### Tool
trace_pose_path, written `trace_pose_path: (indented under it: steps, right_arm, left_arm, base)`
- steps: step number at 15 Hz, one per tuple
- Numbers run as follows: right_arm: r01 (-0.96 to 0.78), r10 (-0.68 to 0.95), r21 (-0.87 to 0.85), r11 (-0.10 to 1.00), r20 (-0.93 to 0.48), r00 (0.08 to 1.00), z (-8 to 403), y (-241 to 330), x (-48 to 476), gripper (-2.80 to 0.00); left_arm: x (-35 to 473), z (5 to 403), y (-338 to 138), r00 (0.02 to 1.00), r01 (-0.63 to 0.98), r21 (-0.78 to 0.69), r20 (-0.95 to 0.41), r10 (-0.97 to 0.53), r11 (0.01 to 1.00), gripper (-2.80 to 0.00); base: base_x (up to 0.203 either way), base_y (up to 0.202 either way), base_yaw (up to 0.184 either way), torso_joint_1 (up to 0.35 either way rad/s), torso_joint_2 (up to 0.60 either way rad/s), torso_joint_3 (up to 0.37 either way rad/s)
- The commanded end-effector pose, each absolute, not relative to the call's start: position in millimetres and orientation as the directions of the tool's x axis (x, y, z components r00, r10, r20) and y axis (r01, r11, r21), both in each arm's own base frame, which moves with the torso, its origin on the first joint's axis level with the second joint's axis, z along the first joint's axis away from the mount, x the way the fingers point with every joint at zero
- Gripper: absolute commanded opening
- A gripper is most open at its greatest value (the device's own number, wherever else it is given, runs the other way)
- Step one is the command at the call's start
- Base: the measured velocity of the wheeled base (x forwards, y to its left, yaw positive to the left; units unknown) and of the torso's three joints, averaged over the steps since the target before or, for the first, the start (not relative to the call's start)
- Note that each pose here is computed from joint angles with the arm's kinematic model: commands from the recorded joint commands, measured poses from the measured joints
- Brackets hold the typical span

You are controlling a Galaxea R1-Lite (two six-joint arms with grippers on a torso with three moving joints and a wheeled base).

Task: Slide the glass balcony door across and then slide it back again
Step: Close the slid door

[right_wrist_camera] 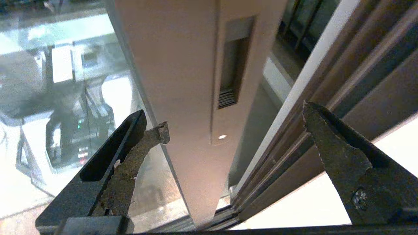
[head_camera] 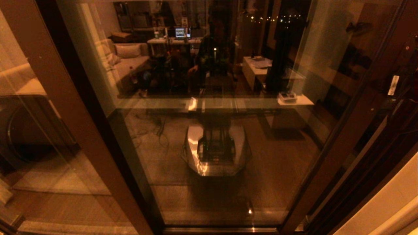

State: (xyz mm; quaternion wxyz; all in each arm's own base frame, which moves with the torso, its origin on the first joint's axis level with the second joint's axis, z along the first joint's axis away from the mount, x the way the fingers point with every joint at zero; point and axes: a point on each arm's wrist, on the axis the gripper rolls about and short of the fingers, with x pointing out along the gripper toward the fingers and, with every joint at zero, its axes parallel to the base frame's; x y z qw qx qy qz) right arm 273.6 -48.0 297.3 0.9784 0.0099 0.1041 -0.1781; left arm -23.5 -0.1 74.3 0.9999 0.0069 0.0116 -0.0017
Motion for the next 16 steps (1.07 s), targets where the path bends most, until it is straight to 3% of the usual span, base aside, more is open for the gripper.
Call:
trace_pose_path:
  steps: [1, 5, 8, 9, 16]
  right_arm:
    - [0.351, -0.347, -0.023, 0.936, -0.222, 0.911, 291, -47, 283, 0.00]
    - [0.434, -0.432, -0.027, 0.901, -0.159, 0.888, 286, -53, 300, 0.00]
    - [0.428, -0.428, -0.028, 0.904, -0.125, 0.895, 298, -49, 282, 0.00]
    - [0.423, -0.425, -0.037, 0.905, -0.112, 0.898, 304, -47, 272, -2.80]
    - [0.410, -0.417, -0.090, 0.907, -0.081, 0.905, 320, -39, 232, -2.80]
  left_arm:
    - [-24, 74, 0, 1.000, 0.003, 0.014, -0.021, -0.003, 1.000, -2.80]
    - [-24, 74, 0, 1.000, 0.003, 0.014, -0.020, -0.003, 1.000, -2.80]
    - [-24, 74, 0, 1.000, 0.003, 0.014, -0.021, -0.003, 1.000, -2.80]
    - [-24, 74, 0, 1.000, 0.004, 0.014, -0.021, -0.003, 1.000, -2.80]
    - [-24, 74, 0, 1.000, 0.003, 0.014, -0.021, -0.003, 1.000, -2.80]
  base:
    - [0.000, 0.000, 0.000, 0.000, 0.00, 0.000]
    - [0.000, 0.000, 0.000, 0.000, 0.00, 0.000]
    - [0.000, 0.000, 0.000, 0.000, 0.00, 0.000]
    - [0.000, 0.000, 0.000, 0.000, 0.00, 0.000]
    - [0.000, 0.000, 0.000, 0.000, 0.00, 0.000]
